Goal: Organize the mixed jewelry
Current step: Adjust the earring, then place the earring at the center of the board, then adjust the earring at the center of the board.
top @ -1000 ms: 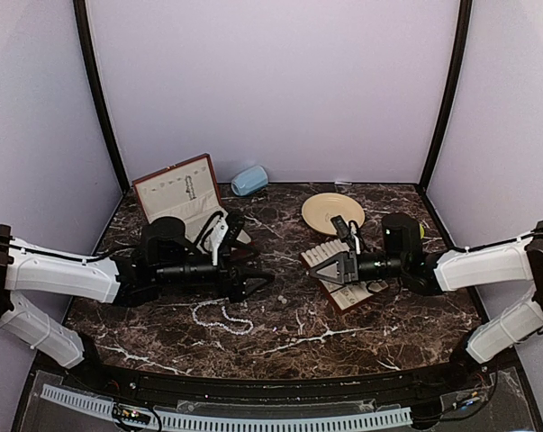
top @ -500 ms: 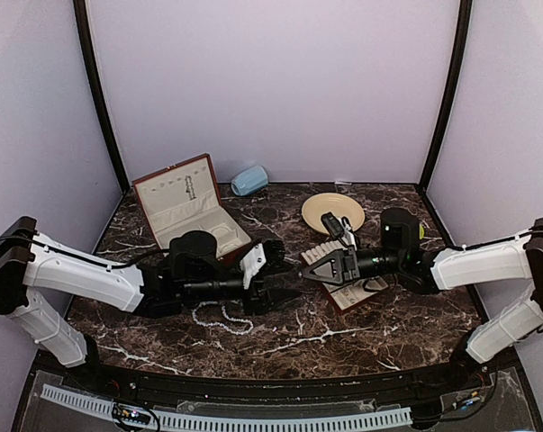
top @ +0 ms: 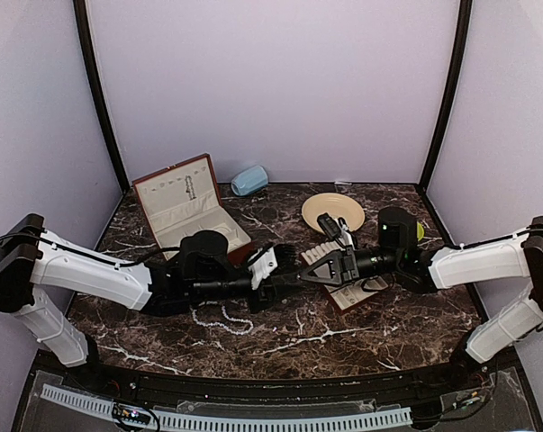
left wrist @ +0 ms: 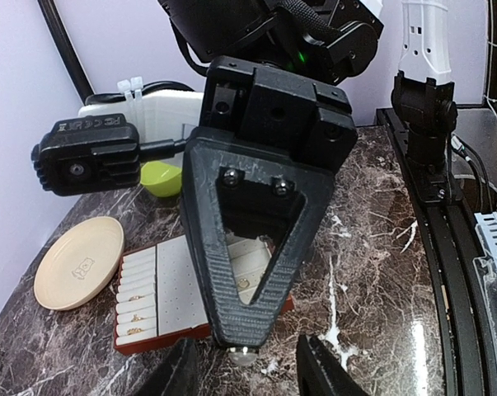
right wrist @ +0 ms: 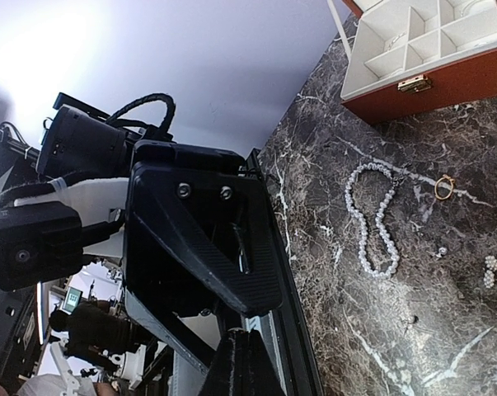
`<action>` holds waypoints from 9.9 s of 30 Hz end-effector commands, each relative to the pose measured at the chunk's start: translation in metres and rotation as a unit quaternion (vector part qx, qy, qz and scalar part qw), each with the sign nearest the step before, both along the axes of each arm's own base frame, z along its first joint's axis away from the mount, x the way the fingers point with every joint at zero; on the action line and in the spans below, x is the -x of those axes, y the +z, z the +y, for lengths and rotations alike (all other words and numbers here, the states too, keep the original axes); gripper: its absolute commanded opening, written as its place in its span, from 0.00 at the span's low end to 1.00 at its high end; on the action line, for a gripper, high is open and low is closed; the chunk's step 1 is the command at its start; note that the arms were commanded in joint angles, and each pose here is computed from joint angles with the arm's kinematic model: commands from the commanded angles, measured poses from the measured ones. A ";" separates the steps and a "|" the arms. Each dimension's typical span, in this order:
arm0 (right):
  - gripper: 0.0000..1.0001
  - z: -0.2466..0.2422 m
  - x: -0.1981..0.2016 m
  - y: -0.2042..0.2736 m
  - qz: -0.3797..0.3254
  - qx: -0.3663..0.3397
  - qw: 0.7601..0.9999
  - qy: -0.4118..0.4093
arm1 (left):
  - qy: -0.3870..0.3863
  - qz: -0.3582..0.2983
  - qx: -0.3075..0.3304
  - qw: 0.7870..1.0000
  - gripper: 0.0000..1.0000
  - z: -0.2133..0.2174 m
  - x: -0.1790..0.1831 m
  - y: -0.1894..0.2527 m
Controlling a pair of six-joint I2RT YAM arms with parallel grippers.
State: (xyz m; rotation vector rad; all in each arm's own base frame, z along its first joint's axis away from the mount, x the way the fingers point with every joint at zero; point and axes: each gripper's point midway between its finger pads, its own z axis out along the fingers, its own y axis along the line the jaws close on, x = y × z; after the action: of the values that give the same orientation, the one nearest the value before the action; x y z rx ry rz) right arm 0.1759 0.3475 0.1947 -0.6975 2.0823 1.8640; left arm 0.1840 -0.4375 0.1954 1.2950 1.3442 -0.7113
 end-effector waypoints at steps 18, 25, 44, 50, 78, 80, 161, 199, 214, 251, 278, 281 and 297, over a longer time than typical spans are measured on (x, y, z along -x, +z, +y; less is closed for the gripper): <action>0.00 0.007 0.001 0.004 -0.008 0.002 1.000 0.020 | 0.002 -0.024 -0.010 1.000 0.23 -0.001 -0.001 0.004; 0.00 0.004 -0.011 0.000 -0.031 0.019 0.999 -0.022 | 0.026 0.012 -0.001 1.000 0.37 0.006 -0.004 -0.002; 0.00 -0.015 -0.065 -0.080 -0.101 0.291 0.932 -0.191 | 0.125 0.363 0.197 0.902 0.72 0.066 -0.042 -0.003; 0.00 -0.012 -0.057 -0.130 -0.087 0.406 0.892 -0.179 | 0.147 0.384 0.169 0.896 0.71 0.064 -0.048 -0.018; 0.24 -0.019 -0.061 -0.166 -0.062 0.496 0.845 -0.190 | 0.184 0.410 0.110 0.886 0.68 0.061 -0.053 -0.055; 0.25 -0.018 -0.061 -0.163 -0.063 0.491 0.848 -0.192 | 0.184 0.411 0.110 0.886 0.68 0.061 -0.053 -0.055; 0.00 -0.013 -0.067 -0.131 -0.070 0.445 0.865 -0.220 | 0.188 0.433 0.119 0.873 0.64 0.042 -0.066 -0.059; 0.23 -0.041 -0.055 -0.154 -0.079 0.502 0.832 -0.224 | 0.187 0.443 0.107 0.870 0.61 0.039 -0.065 -0.076; 0.18 -0.047 -0.052 -0.167 -0.094 0.536 0.814 -0.204 | 0.194 0.445 0.106 0.868 0.61 0.043 -0.064 -0.079; 0.20 -0.044 -0.068 -0.136 -0.115 0.523 0.801 -0.268 | 0.199 0.440 0.115 0.868 0.61 0.050 -0.063 -0.072; 0.16 -0.063 -0.054 -0.162 -0.083 0.551 0.789 -0.259 | 0.228 0.463 0.142 0.845 0.61 0.064 -0.069 -0.062; 0.16 -0.066 -0.050 -0.167 -0.072 0.552 0.790 -0.258 | 0.234 0.465 0.143 0.842 0.61 0.069 -0.071 -0.065; 0.24 -0.092 -0.062 -0.169 -0.055 0.569 0.769 -0.287 | 0.250 0.461 0.150 0.838 0.61 0.086 -0.072 -0.063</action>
State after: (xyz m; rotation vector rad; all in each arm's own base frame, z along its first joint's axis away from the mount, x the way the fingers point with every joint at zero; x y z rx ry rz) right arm 0.2317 0.2671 0.0190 -0.2931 2.7689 0.1236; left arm 0.2547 -0.3624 0.1231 0.2756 2.1340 -1.1829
